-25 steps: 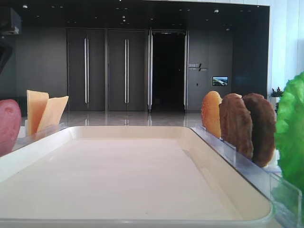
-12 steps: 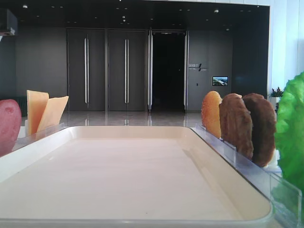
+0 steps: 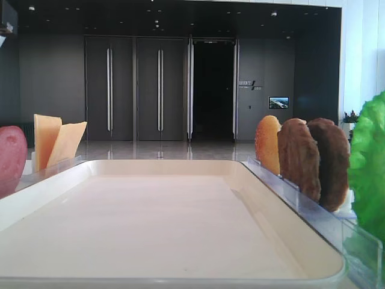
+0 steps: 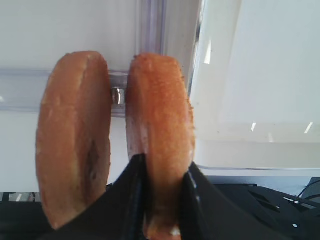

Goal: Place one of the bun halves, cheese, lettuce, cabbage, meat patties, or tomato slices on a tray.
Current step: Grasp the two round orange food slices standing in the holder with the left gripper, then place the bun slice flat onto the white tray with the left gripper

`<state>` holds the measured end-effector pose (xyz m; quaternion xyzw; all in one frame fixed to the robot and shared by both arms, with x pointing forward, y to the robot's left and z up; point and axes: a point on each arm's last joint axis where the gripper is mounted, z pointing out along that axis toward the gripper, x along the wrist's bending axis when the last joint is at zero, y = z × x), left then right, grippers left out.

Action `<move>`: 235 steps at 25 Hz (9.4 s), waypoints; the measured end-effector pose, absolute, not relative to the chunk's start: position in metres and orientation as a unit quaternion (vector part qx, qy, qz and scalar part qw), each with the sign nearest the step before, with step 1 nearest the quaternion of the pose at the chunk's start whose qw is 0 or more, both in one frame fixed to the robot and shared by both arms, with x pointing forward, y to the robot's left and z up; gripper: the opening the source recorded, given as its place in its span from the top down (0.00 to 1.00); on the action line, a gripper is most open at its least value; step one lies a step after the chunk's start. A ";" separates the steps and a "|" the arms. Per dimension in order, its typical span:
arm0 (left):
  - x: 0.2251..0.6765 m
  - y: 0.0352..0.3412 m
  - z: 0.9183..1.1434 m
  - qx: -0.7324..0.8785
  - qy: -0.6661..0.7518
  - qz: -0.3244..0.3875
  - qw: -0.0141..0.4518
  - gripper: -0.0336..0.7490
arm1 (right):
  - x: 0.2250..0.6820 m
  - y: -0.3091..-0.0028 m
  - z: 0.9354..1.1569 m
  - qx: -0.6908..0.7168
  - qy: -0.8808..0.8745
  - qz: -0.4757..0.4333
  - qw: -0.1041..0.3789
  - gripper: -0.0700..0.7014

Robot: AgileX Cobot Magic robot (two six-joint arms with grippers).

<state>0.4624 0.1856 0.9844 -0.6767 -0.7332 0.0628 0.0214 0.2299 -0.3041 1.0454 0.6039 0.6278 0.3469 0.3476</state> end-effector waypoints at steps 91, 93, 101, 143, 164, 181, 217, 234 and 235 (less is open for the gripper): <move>0.479 0.148 0.921 -0.645 -0.621 0.266 -0.357 0.80 | 0.230 -0.304 1.045 0.604 0.628 0.347 0.348 0.16; 0.479 0.148 0.921 -0.644 -0.624 0.266 -0.355 0.80 | 0.230 -0.304 1.045 0.604 0.628 0.347 0.348 0.16; 0.480 0.151 0.917 -0.650 -0.633 0.245 -0.341 0.80 | 0.230 -0.304 1.045 0.604 0.628 0.347 0.348 0.16; 0.482 0.146 0.896 -0.636 -0.635 0.282 -0.334 0.80 | 0.230 -0.304 1.045 0.604 0.628 0.347 0.348 0.16; 0.479 0.149 0.892 -0.641 -0.649 0.284 -0.295 0.59 | 0.230 -0.304 1.045 0.604 0.628 0.347 0.348 0.16; 0.479 0.151 0.889 -0.651 -0.650 0.268 -0.288 0.42 | 0.230 -0.304 1.045 0.604 0.628 0.347 0.348 0.16; 0.478 0.154 0.887 -0.664 -0.647 0.259 -0.272 0.42 | 0.230 -0.304 1.045 0.604 0.628 0.347 0.348 0.16; 0.476 0.154 0.888 -0.674 -0.638 0.268 -0.258 0.42 | 0.230 -0.304 1.045 0.604 0.628 0.347 0.348 0.16; 0.475 0.154 0.888 -0.676 -0.636 0.270 -0.256 0.42 | 0.230 -0.304 1.045 0.604 0.628 0.347 0.348 0.16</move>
